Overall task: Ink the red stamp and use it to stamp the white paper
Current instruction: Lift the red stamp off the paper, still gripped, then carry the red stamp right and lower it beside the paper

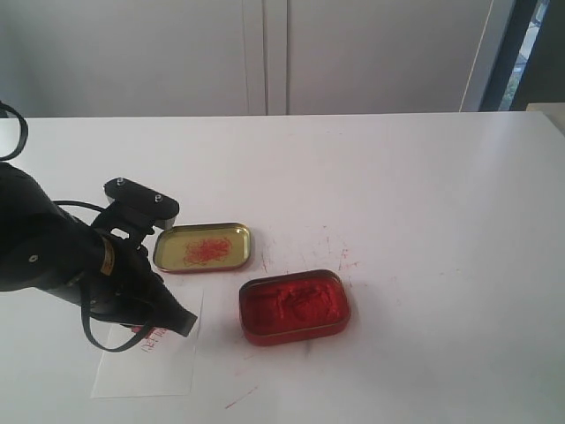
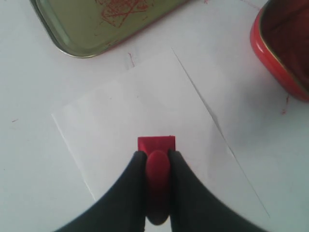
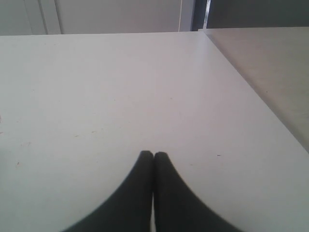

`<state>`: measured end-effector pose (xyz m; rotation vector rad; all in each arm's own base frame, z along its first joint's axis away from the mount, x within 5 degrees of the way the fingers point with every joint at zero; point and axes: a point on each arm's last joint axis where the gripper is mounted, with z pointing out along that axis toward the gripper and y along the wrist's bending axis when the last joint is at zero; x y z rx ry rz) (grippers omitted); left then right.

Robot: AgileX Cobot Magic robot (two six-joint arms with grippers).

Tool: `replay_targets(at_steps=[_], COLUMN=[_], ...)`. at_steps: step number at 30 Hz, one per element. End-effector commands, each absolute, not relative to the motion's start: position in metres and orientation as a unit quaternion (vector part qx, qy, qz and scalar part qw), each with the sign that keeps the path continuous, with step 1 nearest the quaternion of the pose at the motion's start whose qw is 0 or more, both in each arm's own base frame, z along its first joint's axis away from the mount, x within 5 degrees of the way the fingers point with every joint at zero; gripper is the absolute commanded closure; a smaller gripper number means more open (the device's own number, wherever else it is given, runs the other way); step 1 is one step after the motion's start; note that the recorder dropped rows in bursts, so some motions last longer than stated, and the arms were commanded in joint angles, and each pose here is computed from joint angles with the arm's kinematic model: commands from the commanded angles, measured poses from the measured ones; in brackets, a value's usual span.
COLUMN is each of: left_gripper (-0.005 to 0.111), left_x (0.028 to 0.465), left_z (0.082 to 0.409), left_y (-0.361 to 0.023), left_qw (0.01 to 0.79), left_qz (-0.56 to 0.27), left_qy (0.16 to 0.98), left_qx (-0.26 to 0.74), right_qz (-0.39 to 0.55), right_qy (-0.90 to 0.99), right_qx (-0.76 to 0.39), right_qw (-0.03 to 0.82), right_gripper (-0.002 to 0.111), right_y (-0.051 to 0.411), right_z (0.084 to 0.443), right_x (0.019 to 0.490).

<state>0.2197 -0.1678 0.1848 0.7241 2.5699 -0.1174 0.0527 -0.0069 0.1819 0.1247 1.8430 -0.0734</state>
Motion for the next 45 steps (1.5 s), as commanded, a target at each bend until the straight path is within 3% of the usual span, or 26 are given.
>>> replay_targets(at_steps=[1,21,27,45], left_gripper=[0.107,0.107,0.107,0.107], left_x=[0.217,0.216,0.217,0.244], left_z=[0.185,0.188,0.203,0.239], left_y=[-0.166,-0.166,-0.173,-0.167], left_qw=[0.229,0.229,0.185,0.178], left_qz=[-0.041,-0.047,-0.049,-0.232], left_qy=[0.936,0.938,0.933,0.905], left_qx=[0.264,0.256,0.305,0.308], right_qz=[-0.031,-0.031,-0.031,-0.031], right_qy=[0.792,0.792,0.792,0.792], right_qx=[0.052,0.052,0.052,0.052], right_qw=[0.608,0.608,0.608,0.608], right_gripper=[0.108,0.108,0.108,0.108], right_y=[-0.007,-0.007,-0.007,-0.007], right_z=[0.182,0.182,0.182,0.182], right_x=[0.053,0.053,0.053,0.053])
